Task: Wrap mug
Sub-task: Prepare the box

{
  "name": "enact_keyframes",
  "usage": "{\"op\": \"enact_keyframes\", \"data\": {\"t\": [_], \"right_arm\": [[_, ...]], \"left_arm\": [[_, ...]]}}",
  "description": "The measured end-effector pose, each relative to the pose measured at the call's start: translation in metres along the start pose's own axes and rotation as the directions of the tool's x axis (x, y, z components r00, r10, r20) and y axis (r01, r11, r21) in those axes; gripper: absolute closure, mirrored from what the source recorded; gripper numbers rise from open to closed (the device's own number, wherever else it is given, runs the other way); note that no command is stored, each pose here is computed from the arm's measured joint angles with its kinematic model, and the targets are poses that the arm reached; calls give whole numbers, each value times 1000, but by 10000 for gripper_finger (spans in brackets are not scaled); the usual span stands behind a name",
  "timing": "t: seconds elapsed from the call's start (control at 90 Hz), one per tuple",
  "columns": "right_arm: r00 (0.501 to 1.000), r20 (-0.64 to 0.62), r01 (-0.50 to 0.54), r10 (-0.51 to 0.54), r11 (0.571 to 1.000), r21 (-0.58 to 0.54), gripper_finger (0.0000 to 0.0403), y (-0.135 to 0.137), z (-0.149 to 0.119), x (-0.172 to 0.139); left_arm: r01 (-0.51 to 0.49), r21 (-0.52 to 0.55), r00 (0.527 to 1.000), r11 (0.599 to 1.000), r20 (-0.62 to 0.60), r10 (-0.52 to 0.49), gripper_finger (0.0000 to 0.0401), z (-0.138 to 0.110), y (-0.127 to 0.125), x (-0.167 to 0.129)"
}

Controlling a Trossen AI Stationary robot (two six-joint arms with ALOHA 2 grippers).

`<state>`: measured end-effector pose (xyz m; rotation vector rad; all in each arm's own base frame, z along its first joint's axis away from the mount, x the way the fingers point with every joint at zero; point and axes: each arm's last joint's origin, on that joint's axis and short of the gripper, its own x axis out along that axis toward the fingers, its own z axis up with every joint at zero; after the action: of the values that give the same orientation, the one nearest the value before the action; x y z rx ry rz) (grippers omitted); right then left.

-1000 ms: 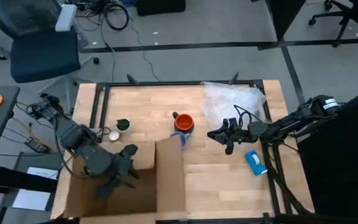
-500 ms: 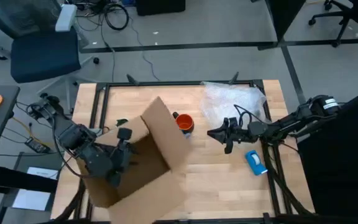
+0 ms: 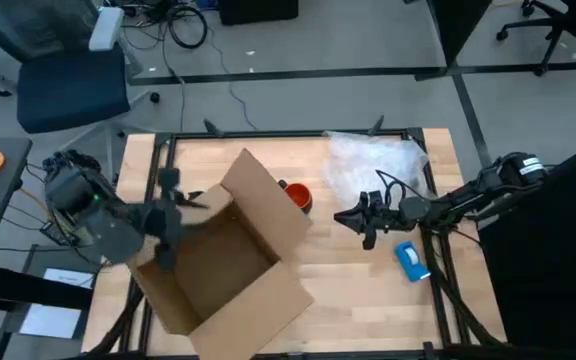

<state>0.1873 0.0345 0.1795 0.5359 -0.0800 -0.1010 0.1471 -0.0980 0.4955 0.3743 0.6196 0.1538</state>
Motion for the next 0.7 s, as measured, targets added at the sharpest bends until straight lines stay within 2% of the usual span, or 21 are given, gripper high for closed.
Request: {"op": "enact_keyframes", "data": {"t": [0.178, 0.344, 0.467, 0.522, 0.611, 0.7], "right_arm": [[1000, 9, 21, -21, 1000, -2, 382, -1, 0, 0], [999, 19, 37, -37, 999, -17, 382, -4, 2, 1], [998, 27, 50, -50, 999, -20, 382, -6, 3, 2], [998, 28, 52, -51, 998, -20, 382, -6, 3, 2], [998, 27, 52, -51, 998, -20, 382, -6, 3, 2], [998, 32, 49, -48, 999, -18, 382, -6, 4, 2]], "left_arm": [[-14, -107, 1000, 994, -3, 13, 265, 2, 16, -2], [-85, -210, 996, 974, -54, 75, 248, 1, 28, 8], [-69, -271, 996, 960, -67, 52, 234, 5, 34, 18], [-31, -254, 999, 967, -45, 20, 228, 9, 38, 22], [53, -155, 998, 987, -9, -55, 222, 13, 46, 28], [47, -140, 999, 989, -19, -50, 222, 13, 65, 34]]}}
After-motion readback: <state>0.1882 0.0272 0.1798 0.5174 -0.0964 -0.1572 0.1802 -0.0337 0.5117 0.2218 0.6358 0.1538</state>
